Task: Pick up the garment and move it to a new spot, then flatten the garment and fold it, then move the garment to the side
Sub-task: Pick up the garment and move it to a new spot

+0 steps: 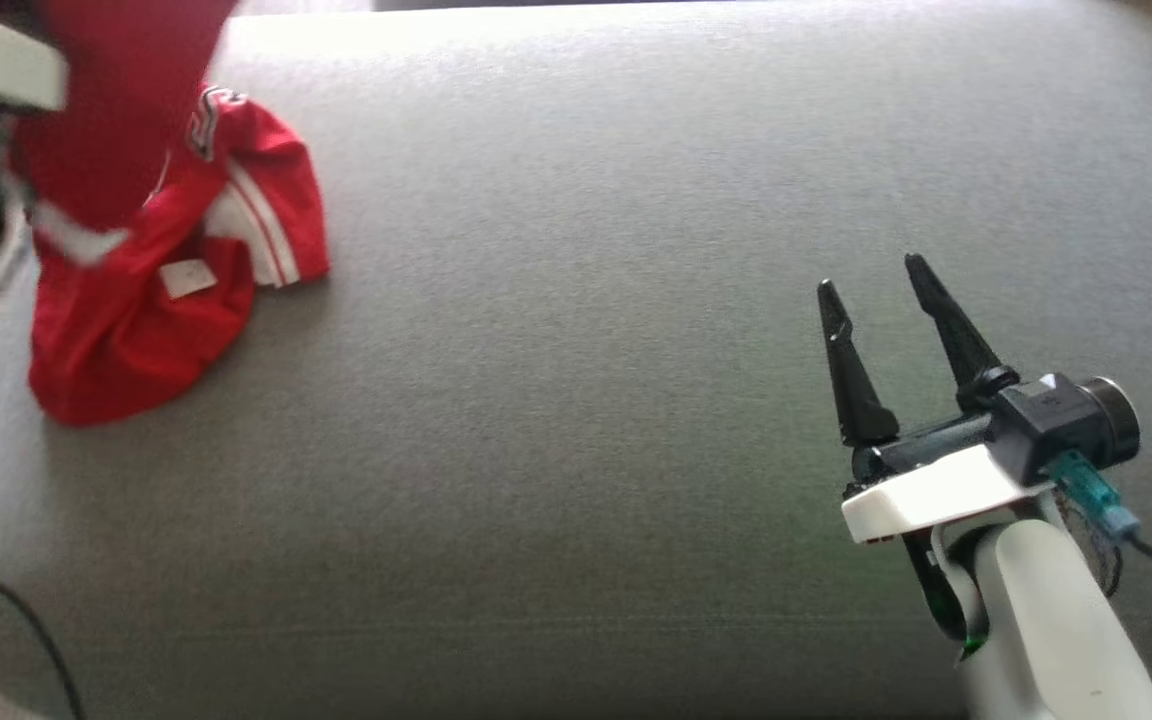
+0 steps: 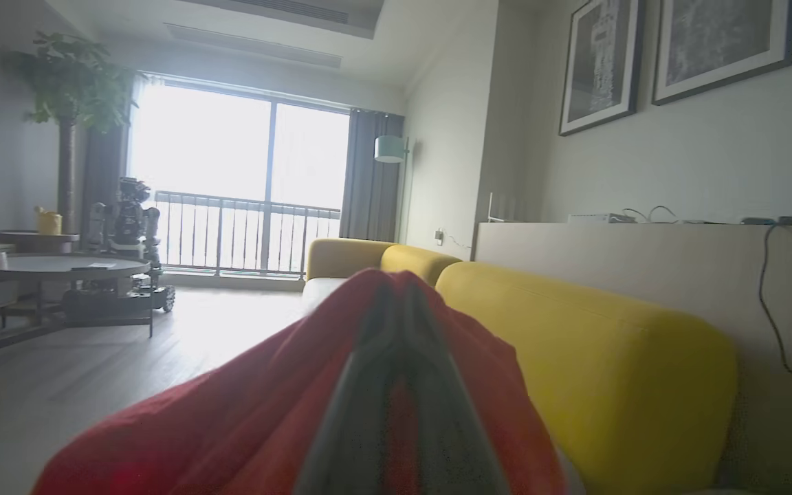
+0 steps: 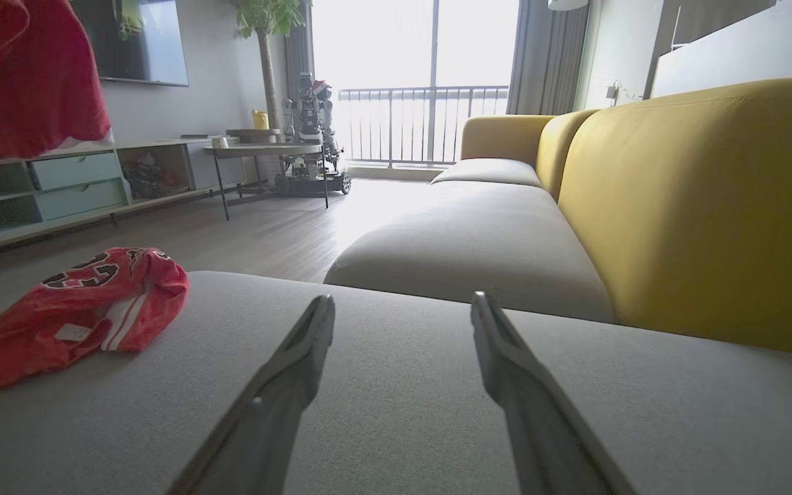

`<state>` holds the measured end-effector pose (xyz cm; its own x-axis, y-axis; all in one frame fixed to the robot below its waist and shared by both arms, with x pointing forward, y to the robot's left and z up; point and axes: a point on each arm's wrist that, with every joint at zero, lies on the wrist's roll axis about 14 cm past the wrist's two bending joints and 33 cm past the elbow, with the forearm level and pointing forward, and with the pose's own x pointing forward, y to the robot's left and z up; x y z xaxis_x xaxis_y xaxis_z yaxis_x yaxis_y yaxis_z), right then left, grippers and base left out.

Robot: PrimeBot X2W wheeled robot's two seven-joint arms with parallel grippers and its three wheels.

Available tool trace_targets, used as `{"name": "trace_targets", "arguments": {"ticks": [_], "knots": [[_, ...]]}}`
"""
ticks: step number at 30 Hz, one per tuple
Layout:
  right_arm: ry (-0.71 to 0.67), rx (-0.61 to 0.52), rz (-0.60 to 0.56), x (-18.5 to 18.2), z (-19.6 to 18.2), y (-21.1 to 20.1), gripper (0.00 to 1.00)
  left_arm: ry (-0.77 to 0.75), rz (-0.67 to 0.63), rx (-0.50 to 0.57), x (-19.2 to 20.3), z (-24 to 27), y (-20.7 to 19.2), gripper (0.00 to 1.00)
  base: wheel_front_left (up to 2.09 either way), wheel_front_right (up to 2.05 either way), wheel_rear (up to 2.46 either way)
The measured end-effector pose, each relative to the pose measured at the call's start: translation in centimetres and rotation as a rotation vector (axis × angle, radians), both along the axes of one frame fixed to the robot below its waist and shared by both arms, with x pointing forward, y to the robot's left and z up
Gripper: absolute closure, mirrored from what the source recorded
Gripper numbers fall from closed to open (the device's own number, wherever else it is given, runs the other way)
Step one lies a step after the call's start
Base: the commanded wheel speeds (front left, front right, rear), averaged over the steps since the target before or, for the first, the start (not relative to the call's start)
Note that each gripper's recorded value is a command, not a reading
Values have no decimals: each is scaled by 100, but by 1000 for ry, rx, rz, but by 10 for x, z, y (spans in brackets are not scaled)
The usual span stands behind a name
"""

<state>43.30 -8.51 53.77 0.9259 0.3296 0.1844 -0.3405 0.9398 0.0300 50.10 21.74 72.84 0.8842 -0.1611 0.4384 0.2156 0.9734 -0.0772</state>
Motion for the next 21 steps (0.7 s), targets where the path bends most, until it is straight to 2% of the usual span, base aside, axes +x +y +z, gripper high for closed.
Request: {"name": "trace_targets", "arguments": {"ticks": [8, 9, 11, 12, 17, 21], "knots": [[-34, 4, -118, -6, 13, -43, 0, 49, -269, -31, -3, -15, -111, 100, 0, 0, 0], [-42, 1, -150, -8, 16, -55, 0, 60, -334, -45, -3, -19, -138, 100, 0, 0, 0], [-47, -3, -184, -10, 17, -67, 0, 77, -394, -63, -2, -26, -165, 100, 0, 0, 0], [-47, -3, -184, -10, 17, -67, 0, 77, -394, -63, -2, -26, -165, 100, 0, 0, 0], [-85, -4, -265, -14, 31, -97, 0, 206, -531, -142, 1, -71, -231, 100, 0, 0, 0], [-94, -4, -331, -21, 35, -120, 0, 316, -589, -187, 5, -116, -273, 100, 0, 0, 0]]}}
